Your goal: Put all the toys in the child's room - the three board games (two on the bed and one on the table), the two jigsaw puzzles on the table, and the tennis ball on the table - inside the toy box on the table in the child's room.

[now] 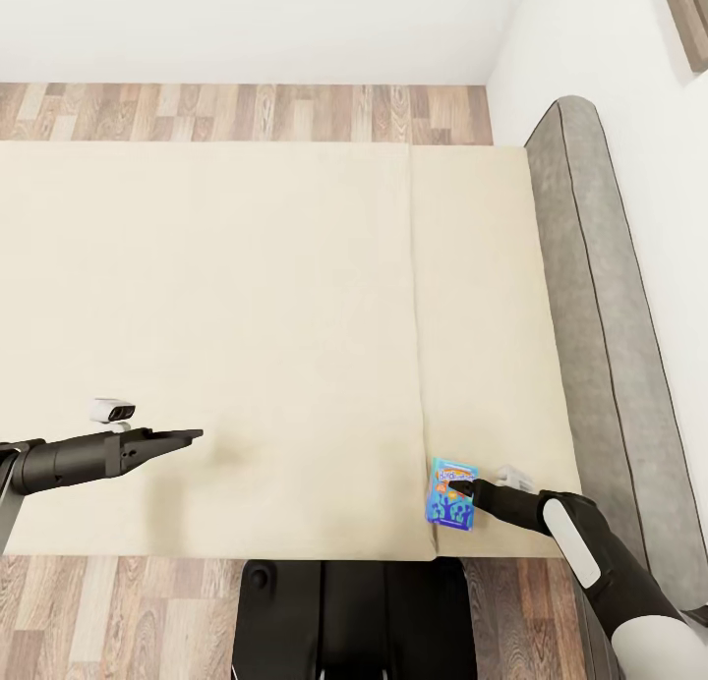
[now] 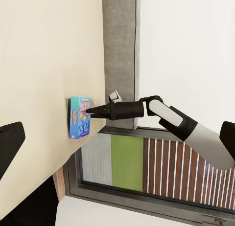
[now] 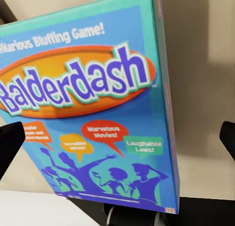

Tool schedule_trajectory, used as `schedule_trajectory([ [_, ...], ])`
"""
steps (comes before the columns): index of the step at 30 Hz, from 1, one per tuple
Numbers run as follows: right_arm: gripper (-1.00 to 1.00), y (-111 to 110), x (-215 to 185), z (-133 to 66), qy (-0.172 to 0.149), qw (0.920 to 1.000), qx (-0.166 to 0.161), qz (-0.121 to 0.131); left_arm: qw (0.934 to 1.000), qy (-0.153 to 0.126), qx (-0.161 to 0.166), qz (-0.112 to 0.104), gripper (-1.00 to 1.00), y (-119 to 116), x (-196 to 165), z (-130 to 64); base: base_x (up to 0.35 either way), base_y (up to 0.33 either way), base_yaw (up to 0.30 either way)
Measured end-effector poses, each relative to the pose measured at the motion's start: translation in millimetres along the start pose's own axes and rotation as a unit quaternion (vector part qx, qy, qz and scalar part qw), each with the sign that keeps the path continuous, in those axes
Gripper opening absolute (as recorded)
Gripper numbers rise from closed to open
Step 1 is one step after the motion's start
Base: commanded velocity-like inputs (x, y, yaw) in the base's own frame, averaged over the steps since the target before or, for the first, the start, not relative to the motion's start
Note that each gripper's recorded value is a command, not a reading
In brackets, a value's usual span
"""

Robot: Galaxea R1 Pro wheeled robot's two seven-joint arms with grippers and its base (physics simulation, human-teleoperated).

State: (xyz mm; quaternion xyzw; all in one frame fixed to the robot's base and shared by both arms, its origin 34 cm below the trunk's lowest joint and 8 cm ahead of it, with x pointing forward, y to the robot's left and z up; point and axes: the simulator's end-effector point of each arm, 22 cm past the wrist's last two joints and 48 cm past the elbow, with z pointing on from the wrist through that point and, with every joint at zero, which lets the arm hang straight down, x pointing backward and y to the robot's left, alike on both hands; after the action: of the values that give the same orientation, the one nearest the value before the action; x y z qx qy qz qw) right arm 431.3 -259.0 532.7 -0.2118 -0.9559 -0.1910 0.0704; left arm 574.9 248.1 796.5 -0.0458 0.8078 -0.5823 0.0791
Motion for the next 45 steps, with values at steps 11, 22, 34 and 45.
schedule_trajectory([
  [11, 1.00, 0.1, 0.9, 0.7, 0.001, 1.0000, 0.000, 0.000, 1.0000, 0.000, 0.000, -0.001, 1.00, 0.7, 0.3, 0.1, 0.000, 0.000, 0.000],
  [22, 1.00, -3.3, 6.6, 5.4, 0.008, 1.0000, 0.002, 0.001, 1.0000, 0.002, -0.001, -0.007, 1.00, 6.4, 3.5, 1.5, 0.000, 0.000, 0.000],
  [34, 1.00, -4.2, 8.1, 6.4, 0.010, 0.9999, 0.002, 0.002, 1.0000, 0.003, -0.001, -0.008, 1.00, 7.6, 4.2, 1.9, 0.000, 0.000, 0.000],
  [45, 1.00, -4.1, 7.9, 6.4, 0.010, 1.0000, 0.002, 0.002, 1.0000, 0.003, -0.001, -0.008, 1.00, 7.6, 4.3, 1.9, 0.000, 0.000, 0.000],
])
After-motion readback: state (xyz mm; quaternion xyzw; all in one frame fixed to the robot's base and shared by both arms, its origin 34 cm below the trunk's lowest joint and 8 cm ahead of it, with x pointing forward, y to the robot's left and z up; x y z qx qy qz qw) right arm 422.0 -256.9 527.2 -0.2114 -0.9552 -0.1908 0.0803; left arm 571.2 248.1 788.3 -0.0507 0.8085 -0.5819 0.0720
